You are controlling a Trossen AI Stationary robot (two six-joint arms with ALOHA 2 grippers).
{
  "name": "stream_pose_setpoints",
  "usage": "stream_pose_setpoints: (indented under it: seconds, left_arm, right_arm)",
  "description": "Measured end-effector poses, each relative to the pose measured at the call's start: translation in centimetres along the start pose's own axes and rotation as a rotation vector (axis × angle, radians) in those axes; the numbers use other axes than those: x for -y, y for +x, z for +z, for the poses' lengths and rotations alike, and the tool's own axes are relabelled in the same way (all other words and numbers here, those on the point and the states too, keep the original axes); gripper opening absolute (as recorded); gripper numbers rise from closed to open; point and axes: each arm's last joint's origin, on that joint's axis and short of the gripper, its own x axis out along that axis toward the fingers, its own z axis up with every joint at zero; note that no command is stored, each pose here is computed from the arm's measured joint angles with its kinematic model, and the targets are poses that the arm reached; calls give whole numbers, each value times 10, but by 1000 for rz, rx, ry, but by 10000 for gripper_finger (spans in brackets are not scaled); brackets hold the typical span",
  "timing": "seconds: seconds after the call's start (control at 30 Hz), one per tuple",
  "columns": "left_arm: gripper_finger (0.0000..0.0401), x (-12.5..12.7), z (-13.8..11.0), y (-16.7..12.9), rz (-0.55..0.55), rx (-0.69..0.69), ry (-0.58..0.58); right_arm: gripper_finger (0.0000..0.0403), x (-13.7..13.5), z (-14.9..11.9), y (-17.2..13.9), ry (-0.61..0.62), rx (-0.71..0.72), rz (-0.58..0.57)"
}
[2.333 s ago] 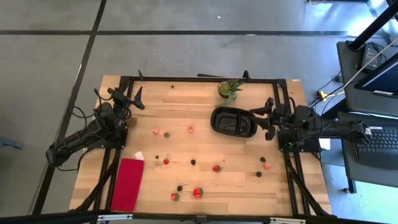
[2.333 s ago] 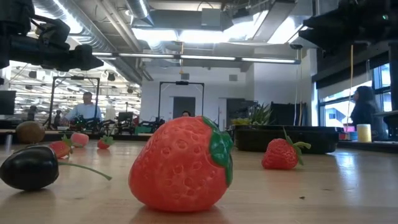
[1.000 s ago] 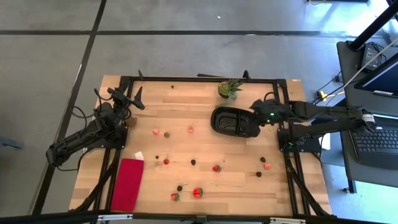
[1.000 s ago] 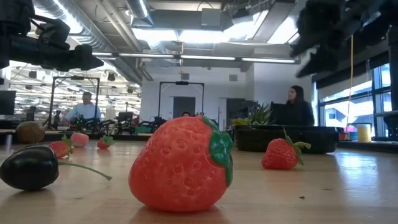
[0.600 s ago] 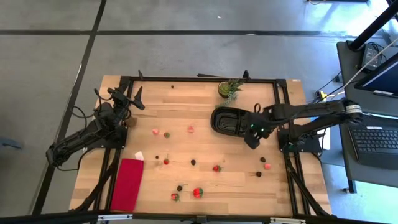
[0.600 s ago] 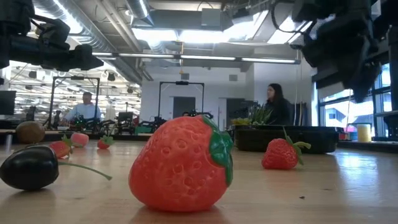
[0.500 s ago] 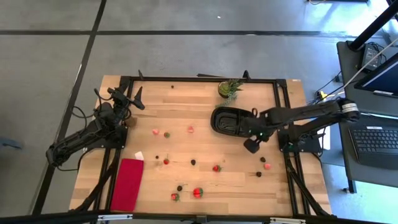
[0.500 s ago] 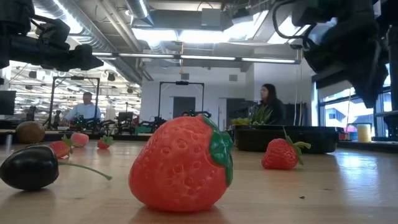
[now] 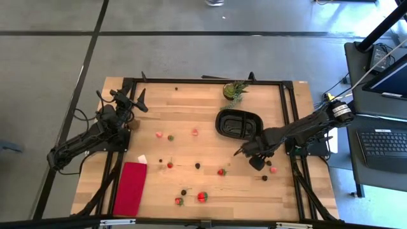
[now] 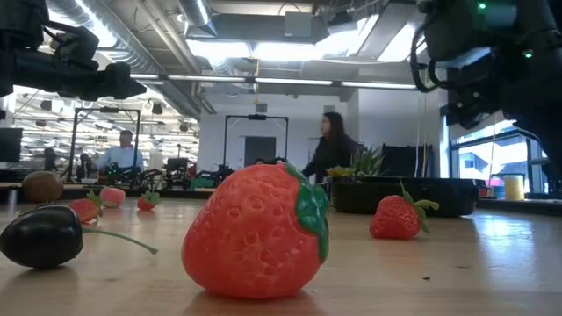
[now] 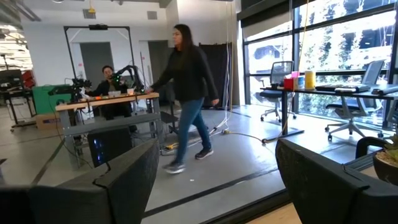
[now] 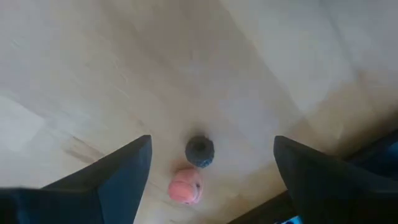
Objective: Pick and placing Produce into tupperware
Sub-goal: Put the blackberry into the of the black bin
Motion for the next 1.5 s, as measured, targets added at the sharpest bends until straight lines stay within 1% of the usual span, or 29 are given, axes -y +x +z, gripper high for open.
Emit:
stream_pose_setpoints:
  seconds: [0.1, 0.3, 0.4, 0.53, 0.73, 0.87, 1.23, 1.5]
  left_arm:
    - [315, 0, 0, 0, 0, 0, -2]
    - [315, 0, 0, 0, 0, 0, -2]
    - [315, 0, 0, 0, 0, 0, -3]
    - [315, 0, 0, 0, 0, 0, -3]
    - [315, 0, 0, 0, 0, 0, -4]
    - [315, 0, 0, 0, 0, -1, -4]
    - [315, 0, 0, 0, 0, 0, -5]
    - [315, 0, 0, 0, 0, 0, -5]
  right_arm:
    - [337, -6, -6, 7, 27, -48, -14]
    - [337, -15, -12, 19, 46, -92, -54]
    - [337, -19, -10, 28, 36, -94, -27]
    - [337, -16, -9, 45, 28, -103, 15]
    - [329, -11, -11, 52, 50, -124, 25]
    - [302, -12, -10, 52, 25, -120, 35]
    - [200, -12, -10, 53, 14, -125, 37]
    - [146, -11, -11, 54, 15, -128, 29]
